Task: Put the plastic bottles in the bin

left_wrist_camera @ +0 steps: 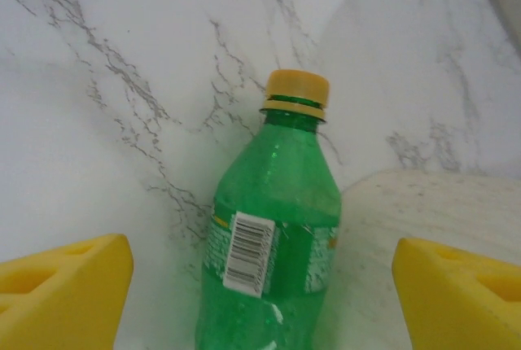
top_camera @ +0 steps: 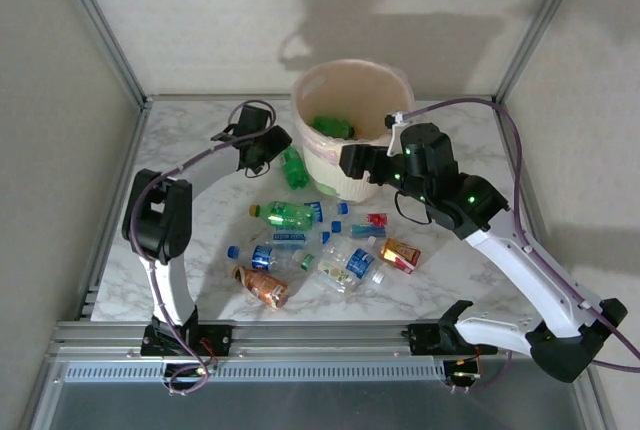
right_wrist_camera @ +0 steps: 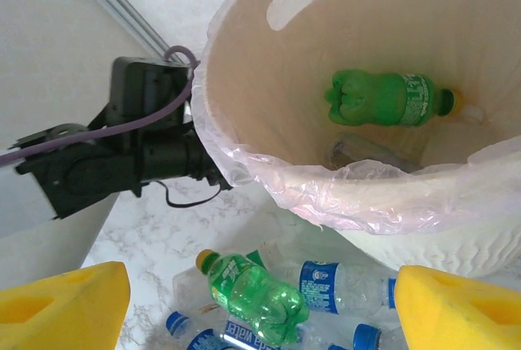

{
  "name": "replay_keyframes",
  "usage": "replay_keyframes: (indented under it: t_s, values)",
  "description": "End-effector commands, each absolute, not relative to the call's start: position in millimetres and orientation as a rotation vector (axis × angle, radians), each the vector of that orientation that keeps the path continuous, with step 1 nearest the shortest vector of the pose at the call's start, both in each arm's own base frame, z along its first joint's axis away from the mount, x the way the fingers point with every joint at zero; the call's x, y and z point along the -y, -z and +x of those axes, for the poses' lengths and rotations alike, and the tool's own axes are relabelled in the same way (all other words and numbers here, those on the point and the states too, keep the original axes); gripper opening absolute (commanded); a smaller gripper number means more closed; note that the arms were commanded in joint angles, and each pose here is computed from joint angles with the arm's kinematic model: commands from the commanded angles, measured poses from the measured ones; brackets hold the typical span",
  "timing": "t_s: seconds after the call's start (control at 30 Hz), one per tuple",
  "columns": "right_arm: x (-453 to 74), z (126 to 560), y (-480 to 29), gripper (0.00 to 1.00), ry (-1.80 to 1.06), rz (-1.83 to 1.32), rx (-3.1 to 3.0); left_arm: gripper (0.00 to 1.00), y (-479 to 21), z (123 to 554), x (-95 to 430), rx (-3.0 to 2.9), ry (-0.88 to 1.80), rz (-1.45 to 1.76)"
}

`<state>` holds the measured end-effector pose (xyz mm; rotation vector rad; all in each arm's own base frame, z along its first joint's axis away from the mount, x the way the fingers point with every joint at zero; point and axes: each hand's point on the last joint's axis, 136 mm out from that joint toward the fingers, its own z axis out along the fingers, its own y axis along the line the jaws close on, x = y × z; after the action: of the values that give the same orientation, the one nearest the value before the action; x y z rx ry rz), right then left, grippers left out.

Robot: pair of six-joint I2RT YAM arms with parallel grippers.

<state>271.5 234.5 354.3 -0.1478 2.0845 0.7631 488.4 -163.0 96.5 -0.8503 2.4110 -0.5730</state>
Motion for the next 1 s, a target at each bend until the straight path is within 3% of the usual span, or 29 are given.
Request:
replay_keyframes:
  t_s: [0.0,0.2,0.47,0.97]
  values:
    - [-234,268,-358,0.85,-0.785,-0.126,-2.058,0.83,-84,491,163,-2.461,0.457,-0.823]
    - [-228,267,-354,0.85,-0.767,-0.098,-2.06,0.81,-60,492,170,-2.515,0.423,-0.79]
    - [-230,268,-352,0.86,-0.761,-0.107,-2.074,0.86,-58,500,179,-2.509,0.416,-0.748]
    - [-231,270,-356,0.86,-0.762,-0.104,-2.07,0.7,-26,487,148,-2.593,0.111,-0.706]
